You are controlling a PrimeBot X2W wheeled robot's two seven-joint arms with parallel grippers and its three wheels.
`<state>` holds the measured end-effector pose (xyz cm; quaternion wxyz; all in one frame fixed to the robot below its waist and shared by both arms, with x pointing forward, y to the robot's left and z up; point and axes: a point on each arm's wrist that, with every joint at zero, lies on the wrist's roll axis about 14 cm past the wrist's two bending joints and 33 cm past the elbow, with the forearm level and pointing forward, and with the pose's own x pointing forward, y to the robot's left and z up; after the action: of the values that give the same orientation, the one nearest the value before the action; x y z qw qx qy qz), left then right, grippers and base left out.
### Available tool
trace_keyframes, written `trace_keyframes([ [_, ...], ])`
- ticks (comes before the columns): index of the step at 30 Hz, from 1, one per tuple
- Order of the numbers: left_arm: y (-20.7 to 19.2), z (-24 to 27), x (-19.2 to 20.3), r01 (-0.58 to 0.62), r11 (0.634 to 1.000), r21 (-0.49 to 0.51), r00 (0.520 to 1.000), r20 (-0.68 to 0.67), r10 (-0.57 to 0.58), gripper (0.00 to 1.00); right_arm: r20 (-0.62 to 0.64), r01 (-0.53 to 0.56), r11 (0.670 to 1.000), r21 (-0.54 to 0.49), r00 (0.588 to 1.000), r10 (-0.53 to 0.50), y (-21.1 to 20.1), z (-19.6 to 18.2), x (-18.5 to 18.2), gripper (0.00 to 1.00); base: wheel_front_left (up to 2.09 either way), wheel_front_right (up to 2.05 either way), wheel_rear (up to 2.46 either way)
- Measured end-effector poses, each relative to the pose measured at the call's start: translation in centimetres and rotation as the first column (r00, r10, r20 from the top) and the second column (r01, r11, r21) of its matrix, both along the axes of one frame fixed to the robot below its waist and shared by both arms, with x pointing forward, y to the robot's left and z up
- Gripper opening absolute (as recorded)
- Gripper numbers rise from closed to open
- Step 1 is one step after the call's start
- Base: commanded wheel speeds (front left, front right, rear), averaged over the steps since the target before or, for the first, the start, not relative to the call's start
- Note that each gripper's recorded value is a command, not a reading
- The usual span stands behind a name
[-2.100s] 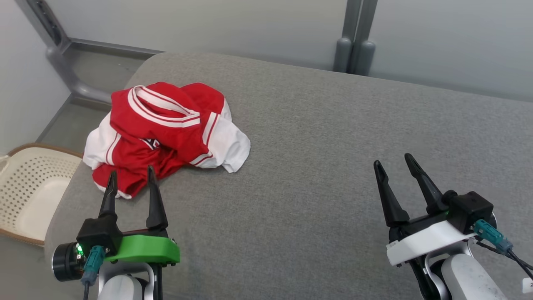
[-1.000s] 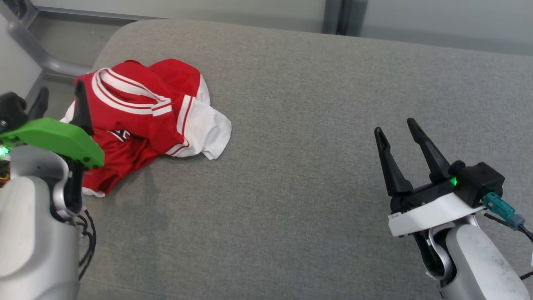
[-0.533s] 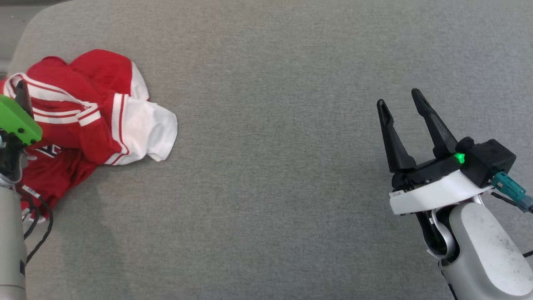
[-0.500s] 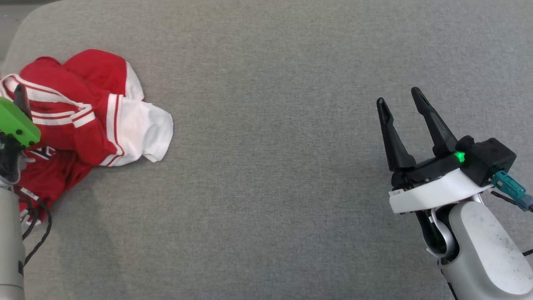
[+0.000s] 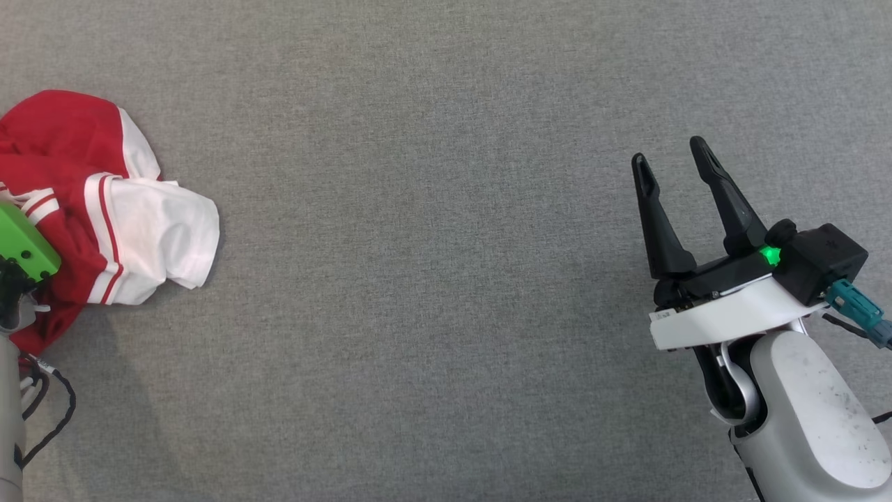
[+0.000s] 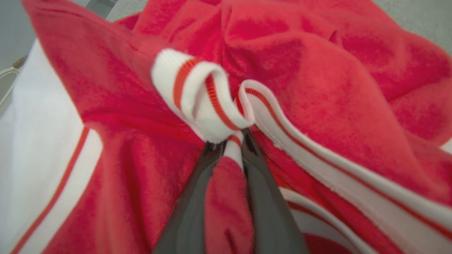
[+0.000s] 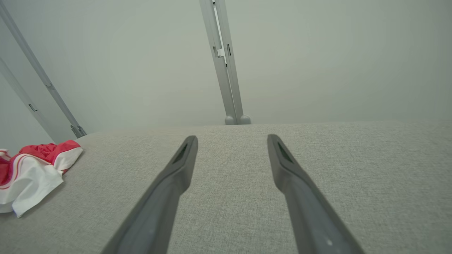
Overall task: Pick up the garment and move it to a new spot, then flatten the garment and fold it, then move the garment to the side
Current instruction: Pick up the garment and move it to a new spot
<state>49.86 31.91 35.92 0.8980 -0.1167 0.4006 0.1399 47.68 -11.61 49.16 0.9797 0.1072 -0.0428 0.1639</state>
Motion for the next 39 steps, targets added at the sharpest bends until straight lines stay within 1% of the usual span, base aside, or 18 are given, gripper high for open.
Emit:
trace_keyframes([
  [7,0.5,2.2,0.2,0.017,0.999,0.041,0.996,0.088,-0.020,0.00,0.019,-0.020,1.000,0.011,1.000,0.020,0.9,1.0,-0.3,1.00,0.00,0.00,0.00],
  [12,0.9,5.8,1.3,0.058,0.993,0.100,0.979,0.191,-0.076,0.00,0.033,-0.032,0.999,0.017,0.999,0.032,1.5,1.8,-0.9,1.00,0.00,0.00,0.00],
  [15,0.4,8.6,2.1,0.088,0.988,0.123,0.957,0.266,-0.118,0.00,0.042,-0.039,0.999,0.020,0.998,0.038,1.8,2.4,-1.4,1.00,0.00,0.00,0.00],
  [18,-0.4,12.2,3.1,0.121,0.980,0.159,0.921,0.349,-0.170,0.00,0.056,-0.046,0.999,0.023,0.997,0.045,2.2,3.2,-2.0,1.00,0.00,0.00,0.00],
  [22,-2.7,16.5,3.8,0.181,0.964,0.196,0.863,0.438,-0.251,0.00,0.071,-0.053,0.998,0.025,0.996,0.052,2.6,4.1,-2.9,1.00,0.00,0.00,0.00],
  [26,-5.6,21.1,4.1,0.239,0.943,0.229,0.784,0.527,-0.327,0.00,0.098,-0.054,0.998,0.032,0.994,0.050,2.7,5.4,-3.8,1.00,0.00,0.00,0.00],
  [28,-7.6,23.5,4.2,0.276,0.935,0.225,0.737,0.575,-0.356,0.00,0.104,-0.044,0.998,0.034,0.994,0.040,2.5,5.8,-4.4,1.00,0.00,0.00,0.00],
  [30,-10.1,25.1,4.3,0.329,0.915,0.234,0.690,0.602,-0.402,0.00,0.111,-0.025,0.999,0.034,0.994,0.021,1.8,6.1,-4.7,1.00,0.00,0.00,0.00],
  [32,-12.9,26.4,4.2,0.386,0.895,0.222,0.643,0.631,-0.434,0.00,0.112,-0.005,0.999,0.034,0.994,0.002,1.2,6.2,-5.1,1.00,0.00,0.00,0.00],
  [36,-19.3,29.3,3.5,0.518,0.825,0.224,0.519,0.685,-0.512,0.00,0.116,0.047,0.998,0.031,0.992,-0.050,-0.6,6.5,-6.0,1.00,0.00,0.00,0.00],
  [38,-23.2,30.7,2.7,0.589,0.779,0.214,0.445,0.719,-0.534,0.00,0.121,0.082,0.996,0.028,0.989,-0.085,-1.9,6.7,-6.4,1.00,0.00,0.00,0.00],
  [39,-24.6,31.2,2.3,0.614,0.761,0.210,0.420,0.730,-0.540,0.00,0.123,0.096,0.995,0.027,0.988,-0.099,-2.4,6.8,-6.6,1.00,0.00,0.00,0.00],
])
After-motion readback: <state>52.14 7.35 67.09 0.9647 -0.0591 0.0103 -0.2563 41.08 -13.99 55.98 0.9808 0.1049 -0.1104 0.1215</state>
